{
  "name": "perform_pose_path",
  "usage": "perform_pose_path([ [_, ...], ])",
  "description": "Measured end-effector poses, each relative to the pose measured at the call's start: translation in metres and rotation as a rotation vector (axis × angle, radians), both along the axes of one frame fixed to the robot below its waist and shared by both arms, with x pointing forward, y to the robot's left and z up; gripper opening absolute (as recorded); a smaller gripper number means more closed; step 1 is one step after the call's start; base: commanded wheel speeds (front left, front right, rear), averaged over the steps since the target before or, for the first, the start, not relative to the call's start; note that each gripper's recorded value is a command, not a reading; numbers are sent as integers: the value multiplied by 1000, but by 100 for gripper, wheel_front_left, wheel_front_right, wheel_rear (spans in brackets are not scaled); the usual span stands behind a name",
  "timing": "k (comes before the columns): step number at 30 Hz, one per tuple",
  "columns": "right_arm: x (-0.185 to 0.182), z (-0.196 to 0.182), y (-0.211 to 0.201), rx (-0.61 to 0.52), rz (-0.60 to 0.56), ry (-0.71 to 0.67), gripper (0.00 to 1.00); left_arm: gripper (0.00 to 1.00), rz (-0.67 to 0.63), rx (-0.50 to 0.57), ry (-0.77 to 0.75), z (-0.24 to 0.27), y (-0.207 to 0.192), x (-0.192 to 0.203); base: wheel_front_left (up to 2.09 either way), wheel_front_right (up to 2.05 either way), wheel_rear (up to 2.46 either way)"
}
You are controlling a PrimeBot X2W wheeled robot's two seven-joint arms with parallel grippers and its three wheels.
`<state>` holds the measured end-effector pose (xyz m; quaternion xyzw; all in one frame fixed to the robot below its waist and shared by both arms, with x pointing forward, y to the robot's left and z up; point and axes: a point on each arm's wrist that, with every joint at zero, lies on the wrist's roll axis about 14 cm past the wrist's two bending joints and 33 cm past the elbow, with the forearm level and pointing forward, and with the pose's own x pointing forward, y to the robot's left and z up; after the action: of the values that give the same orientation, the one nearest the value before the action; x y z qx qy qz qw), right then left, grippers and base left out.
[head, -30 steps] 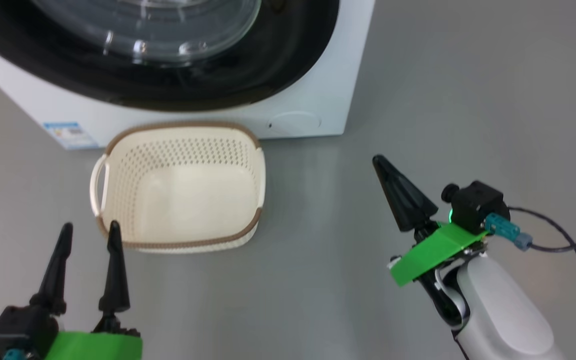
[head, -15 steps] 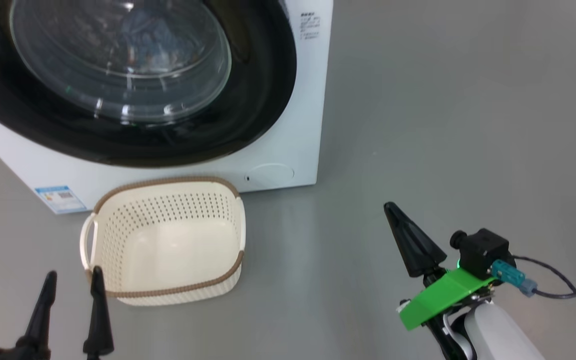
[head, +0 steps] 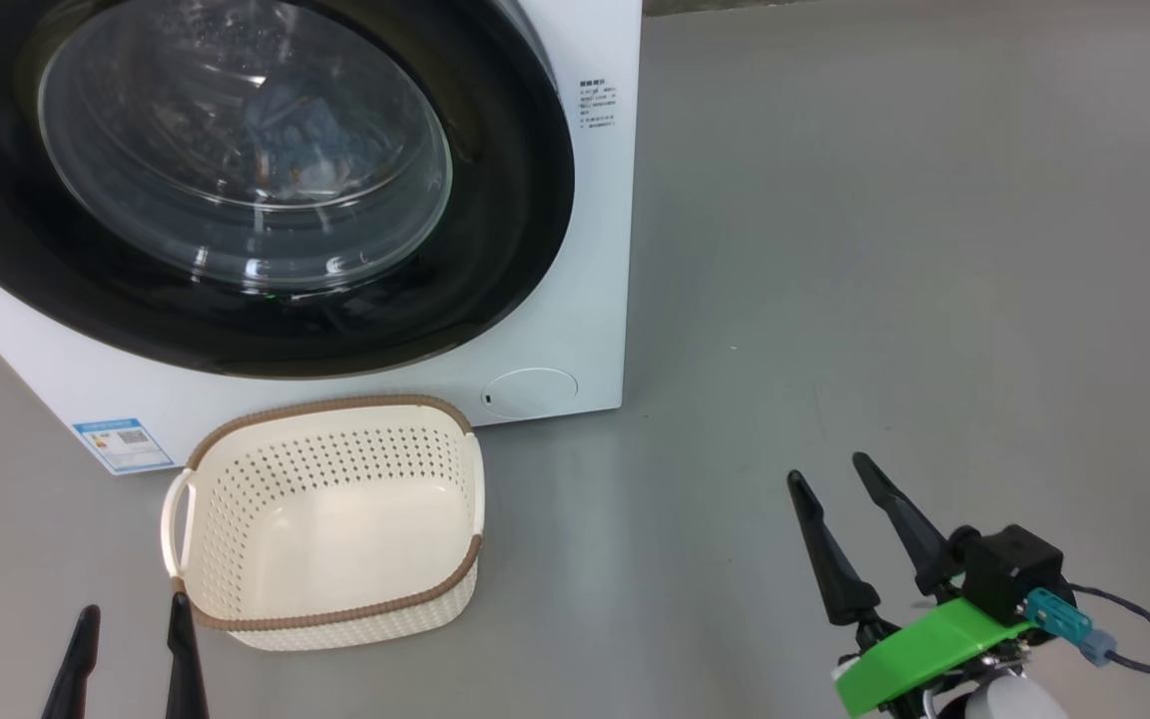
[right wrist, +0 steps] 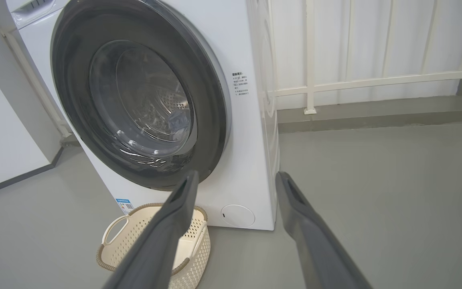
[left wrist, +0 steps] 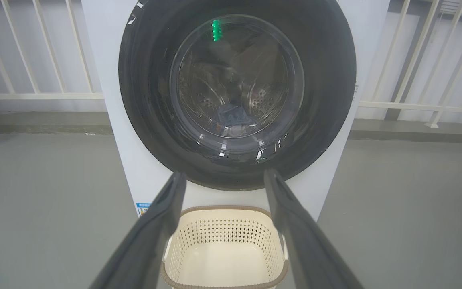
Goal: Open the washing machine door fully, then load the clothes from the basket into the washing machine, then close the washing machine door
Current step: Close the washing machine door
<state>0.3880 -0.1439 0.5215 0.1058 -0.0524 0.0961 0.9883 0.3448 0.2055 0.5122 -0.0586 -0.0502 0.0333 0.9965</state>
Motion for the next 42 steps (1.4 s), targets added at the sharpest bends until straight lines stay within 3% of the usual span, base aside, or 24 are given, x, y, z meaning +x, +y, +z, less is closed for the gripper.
perform_pose_path([
  [21,-8,-9,-12,3,-49,23,100,100,95,6,7,0,18,-11,0,0,0],
  [42,-16,-10,-17,1,-73,24,100,100,90,8,15,-3,20,-26,0,0,0],
])
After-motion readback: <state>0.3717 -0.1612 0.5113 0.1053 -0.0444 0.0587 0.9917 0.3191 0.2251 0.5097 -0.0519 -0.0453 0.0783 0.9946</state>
